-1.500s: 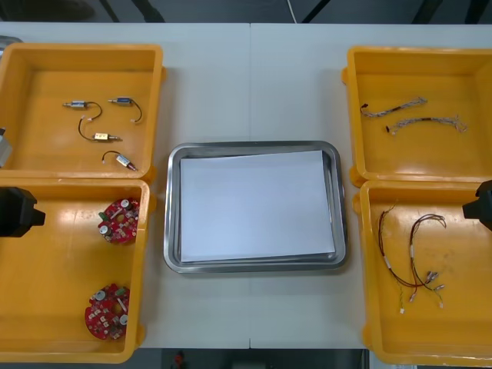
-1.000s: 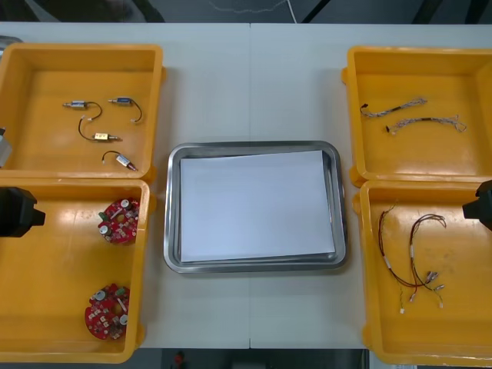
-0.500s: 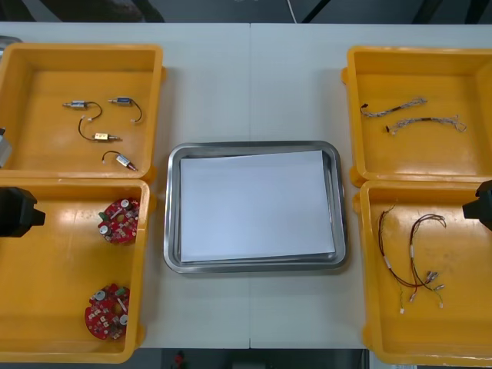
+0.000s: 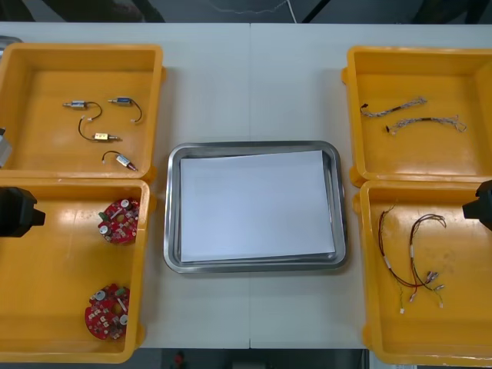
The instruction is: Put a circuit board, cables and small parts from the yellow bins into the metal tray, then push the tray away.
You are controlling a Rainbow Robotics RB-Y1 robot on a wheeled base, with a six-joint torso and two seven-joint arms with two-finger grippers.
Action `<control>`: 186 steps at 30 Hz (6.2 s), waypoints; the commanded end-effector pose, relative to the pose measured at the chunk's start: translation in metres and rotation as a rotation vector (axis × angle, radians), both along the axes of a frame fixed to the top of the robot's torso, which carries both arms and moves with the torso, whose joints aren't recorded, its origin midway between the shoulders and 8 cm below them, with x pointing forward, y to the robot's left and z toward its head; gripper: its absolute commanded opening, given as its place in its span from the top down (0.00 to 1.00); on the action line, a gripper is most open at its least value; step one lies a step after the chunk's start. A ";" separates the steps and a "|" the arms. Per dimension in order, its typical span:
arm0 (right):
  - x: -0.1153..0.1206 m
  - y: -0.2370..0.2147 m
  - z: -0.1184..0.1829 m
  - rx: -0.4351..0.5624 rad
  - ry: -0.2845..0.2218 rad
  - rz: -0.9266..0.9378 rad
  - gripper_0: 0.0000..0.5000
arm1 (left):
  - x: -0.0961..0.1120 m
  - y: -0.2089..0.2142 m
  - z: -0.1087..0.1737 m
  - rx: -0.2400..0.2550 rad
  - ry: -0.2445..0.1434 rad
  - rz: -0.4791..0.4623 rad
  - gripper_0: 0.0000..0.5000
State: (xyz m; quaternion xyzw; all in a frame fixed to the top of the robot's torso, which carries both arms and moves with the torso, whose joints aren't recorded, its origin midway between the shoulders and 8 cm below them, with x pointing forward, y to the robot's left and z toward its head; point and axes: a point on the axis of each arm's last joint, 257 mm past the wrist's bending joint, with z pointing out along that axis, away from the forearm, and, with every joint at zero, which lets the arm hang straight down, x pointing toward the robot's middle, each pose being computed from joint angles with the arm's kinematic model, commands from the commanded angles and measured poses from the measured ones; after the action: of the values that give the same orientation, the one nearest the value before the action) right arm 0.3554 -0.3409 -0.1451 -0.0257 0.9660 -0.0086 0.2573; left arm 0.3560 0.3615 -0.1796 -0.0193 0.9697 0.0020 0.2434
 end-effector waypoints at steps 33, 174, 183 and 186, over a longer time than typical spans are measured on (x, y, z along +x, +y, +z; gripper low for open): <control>-0.005 -0.006 0.004 -0.034 -0.001 0.002 0.00 | -0.006 0.014 0.011 0.082 -0.011 -0.058 0.00; -0.022 0.009 0.034 0.014 -0.110 0.034 1.00 | -0.042 -0.079 -0.155 0.347 0.042 -0.925 1.00; -0.033 0.007 0.049 -0.057 -0.071 0.122 1.00 | -0.037 -0.078 -0.150 0.351 0.032 -0.920 1.00; -0.036 0.009 0.049 -0.079 -0.053 0.155 1.00 | -0.035 -0.076 -0.146 0.354 0.031 -0.914 1.00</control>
State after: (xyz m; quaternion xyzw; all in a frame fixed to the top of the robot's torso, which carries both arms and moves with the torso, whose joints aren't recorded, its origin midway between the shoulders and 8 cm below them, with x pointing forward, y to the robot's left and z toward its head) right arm 0.3176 -0.3271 -0.1153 -0.0922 0.9591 0.0033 0.2676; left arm 0.3102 0.2768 -0.3352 0.4185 0.8849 0.0389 0.2009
